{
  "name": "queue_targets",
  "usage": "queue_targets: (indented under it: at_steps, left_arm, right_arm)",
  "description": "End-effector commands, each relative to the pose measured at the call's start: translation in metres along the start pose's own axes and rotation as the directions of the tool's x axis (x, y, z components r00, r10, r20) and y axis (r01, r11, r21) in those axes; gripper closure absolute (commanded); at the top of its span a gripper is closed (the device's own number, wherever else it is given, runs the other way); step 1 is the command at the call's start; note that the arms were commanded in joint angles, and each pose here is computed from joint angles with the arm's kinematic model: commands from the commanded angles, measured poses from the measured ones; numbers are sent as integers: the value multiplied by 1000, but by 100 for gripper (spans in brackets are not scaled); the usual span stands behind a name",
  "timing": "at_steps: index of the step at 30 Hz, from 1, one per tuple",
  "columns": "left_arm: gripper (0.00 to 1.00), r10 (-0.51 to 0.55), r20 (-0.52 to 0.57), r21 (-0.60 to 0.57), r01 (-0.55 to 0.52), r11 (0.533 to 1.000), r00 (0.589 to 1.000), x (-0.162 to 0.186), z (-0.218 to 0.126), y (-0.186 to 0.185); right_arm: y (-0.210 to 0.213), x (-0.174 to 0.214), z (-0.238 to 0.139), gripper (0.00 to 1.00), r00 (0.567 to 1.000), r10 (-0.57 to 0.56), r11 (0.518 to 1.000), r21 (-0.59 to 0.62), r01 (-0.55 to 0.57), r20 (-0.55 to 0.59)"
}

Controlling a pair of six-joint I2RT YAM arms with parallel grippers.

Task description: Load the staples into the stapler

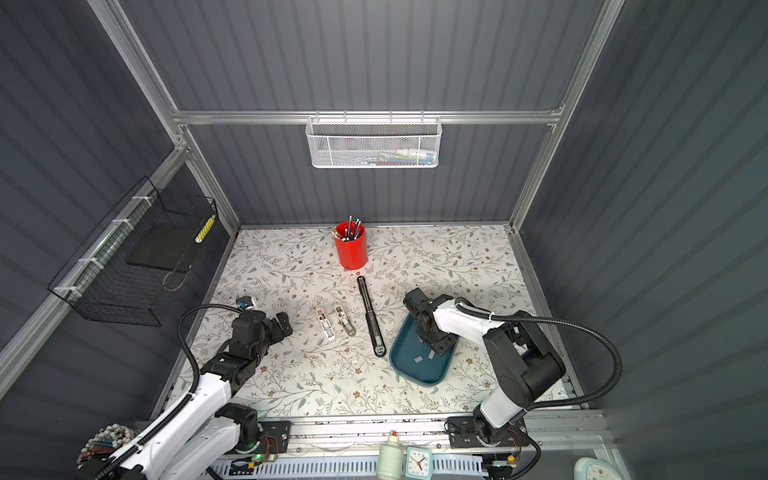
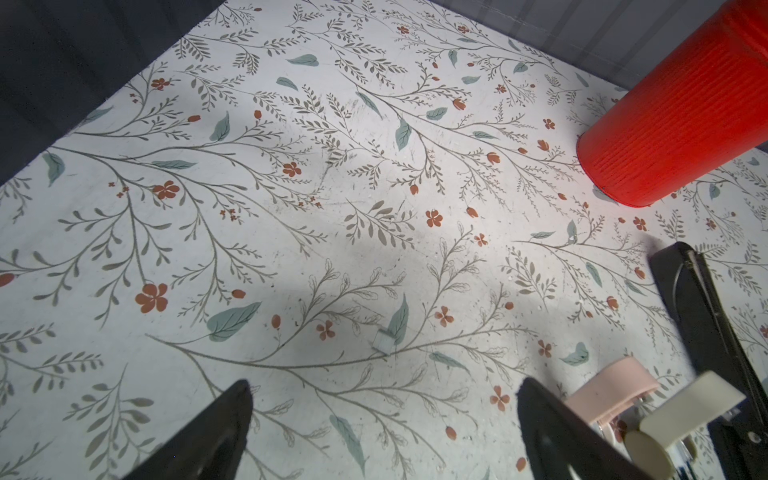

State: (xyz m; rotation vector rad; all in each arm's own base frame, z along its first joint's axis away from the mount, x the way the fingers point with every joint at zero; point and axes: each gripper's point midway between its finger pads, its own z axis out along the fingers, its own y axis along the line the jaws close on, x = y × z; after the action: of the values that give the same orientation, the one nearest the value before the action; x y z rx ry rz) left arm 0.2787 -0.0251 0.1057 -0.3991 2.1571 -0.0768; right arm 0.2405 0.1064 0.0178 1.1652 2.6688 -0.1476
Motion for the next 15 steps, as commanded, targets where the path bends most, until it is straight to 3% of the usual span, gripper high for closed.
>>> queue_targets:
  at_steps: [1, 15]
  left_arm:
    - [0, -20, 19, -11, 20, 1000, 1000, -12, -2, 0]
    - [0, -20, 19, -11, 20, 1000, 1000, -12, -2, 0]
  right_arm:
    - [-8, -1, 2, 65, 1000, -27, 999, 45, 26, 15]
    - [4, 8, 12, 80, 998, -63, 998, 8, 63, -22]
